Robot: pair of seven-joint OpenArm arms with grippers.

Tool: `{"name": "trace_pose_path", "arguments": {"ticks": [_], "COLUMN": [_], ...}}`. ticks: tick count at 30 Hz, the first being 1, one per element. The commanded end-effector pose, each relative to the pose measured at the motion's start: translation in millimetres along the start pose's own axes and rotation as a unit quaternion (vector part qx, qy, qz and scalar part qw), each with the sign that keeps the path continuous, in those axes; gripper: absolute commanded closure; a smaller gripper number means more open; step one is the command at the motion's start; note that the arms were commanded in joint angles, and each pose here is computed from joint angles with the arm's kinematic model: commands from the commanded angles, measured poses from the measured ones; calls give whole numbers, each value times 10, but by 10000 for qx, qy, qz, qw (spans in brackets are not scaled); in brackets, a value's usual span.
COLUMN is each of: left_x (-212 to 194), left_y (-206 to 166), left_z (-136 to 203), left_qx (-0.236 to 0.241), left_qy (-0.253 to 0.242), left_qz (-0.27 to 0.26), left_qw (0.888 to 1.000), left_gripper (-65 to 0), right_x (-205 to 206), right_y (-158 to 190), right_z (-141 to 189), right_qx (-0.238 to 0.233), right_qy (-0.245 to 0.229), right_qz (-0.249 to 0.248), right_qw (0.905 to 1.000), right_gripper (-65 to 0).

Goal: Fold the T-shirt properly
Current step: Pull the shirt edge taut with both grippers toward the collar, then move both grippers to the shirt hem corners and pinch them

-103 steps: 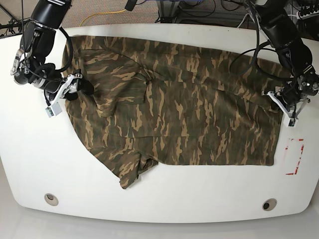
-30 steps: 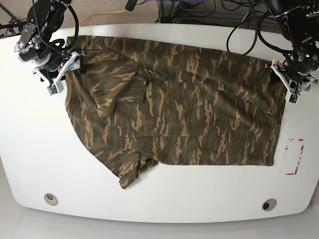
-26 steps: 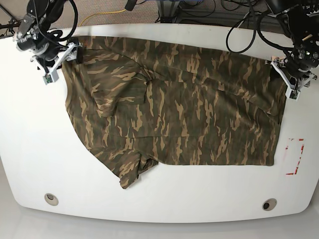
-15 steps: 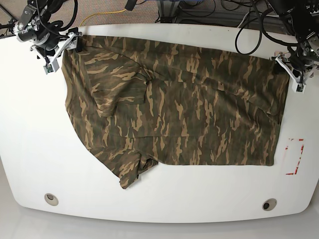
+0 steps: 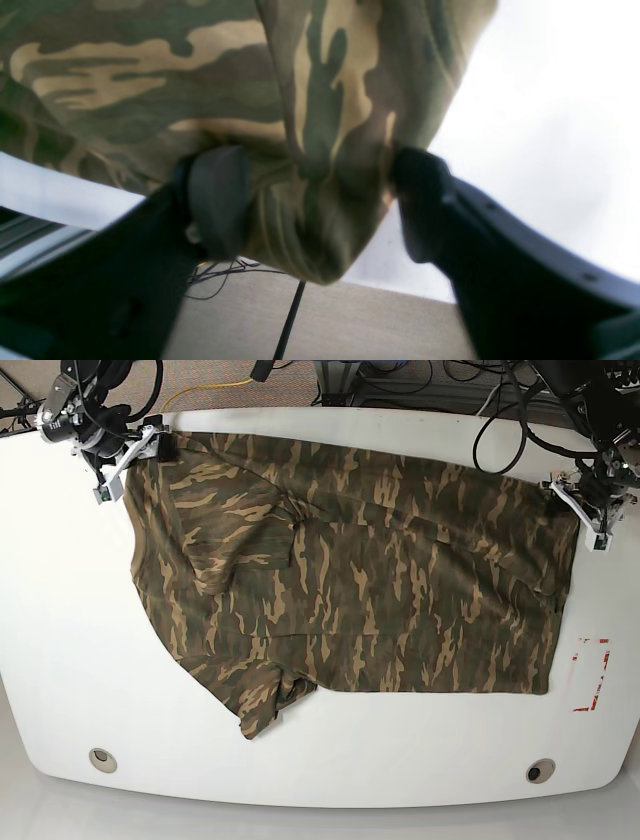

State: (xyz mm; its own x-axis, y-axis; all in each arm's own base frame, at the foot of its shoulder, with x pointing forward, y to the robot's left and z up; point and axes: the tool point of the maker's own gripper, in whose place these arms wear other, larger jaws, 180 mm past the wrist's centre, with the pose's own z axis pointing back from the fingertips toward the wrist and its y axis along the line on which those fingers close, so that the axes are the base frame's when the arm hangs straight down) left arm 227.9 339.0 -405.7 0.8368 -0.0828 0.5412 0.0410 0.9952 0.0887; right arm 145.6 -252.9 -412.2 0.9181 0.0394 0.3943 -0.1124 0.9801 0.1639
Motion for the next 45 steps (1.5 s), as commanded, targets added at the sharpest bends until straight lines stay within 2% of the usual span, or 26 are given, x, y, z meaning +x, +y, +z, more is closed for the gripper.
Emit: {"name": "trace_pose_path", "arguments": {"ticks": [1, 4, 7, 20, 21, 23, 27, 29, 30, 34, 35, 38, 40, 43, 45], "left_x": [8, -99, -176, -630, -662, -711, -702, -700, -696, -532, -472, -329, -267, -43, 18], "left_y": [78, 67, 50, -258, -274, -311, -292, -294, -284, -299, -319, -289, -284, -314, -304], "left_z": [37, 60, 120, 505, 519, 534, 538, 538, 541, 580, 597, 703, 757, 788, 810], "left_qx": [111, 112, 132, 174, 157, 131, 159, 154, 163, 167, 148, 132, 11, -230, -266], "left_qy": [53, 166, 219, 532, 558, 597, 581, 576, 577, 349, 256, 199, 175, -188, -303], "left_qz": [-105, -144, -231, -620, -618, -600, -581, -578, -591, -683, -700, -854, -844, -824, -802], "left_qw": [9999, 9997, 9994, 9965, 9964, 9963, 9965, 9965, 9965, 9969, 9971, 9961, 9963, 9962, 9960], "left_gripper": [-222, -90, -82, -83, -90, -151, -321, -372, -381, -381, -381, -382, -382, -379, -379], "right_x": [33, 34, 17, -126, -127, -165, -101, -76, -63, 69, 109, 300, 384, 644, 793], "right_y": [-24, -22, -30, -327, -346, -405, -436, -437, -444, -504, -515, -504, -468, -414, -435], "right_z": [34, 34, 47, 240, 252, 297, 310, 308, 317, 480, 527, 654, 672, 676, 686], "right_qx": [-29, -24, -33, -391, -419, -505, -548, -549, -566, -829, -902, -1030, -928, -793, -837], "right_qy": [-42, -47, -17, 258, 247, 251, 162, 132, 110, -151, -216, -523, -694, -1048, -1111], "right_qz": [52, 51, 68, 226, 202, 131, 119, 123, 126, 187, 220, 368, 380, 442, 455], "right_qw": [10000, 10000, 10000, 9986, 9986, 9983, 9983, 9983, 9983, 9963, 9954, 9926, 9925, 9903, 9892], "right_gripper": [-303, -127, -33, -41, -41, -41, -44, -90, -146, -325, -350, -398, -401, -401, -401]}}
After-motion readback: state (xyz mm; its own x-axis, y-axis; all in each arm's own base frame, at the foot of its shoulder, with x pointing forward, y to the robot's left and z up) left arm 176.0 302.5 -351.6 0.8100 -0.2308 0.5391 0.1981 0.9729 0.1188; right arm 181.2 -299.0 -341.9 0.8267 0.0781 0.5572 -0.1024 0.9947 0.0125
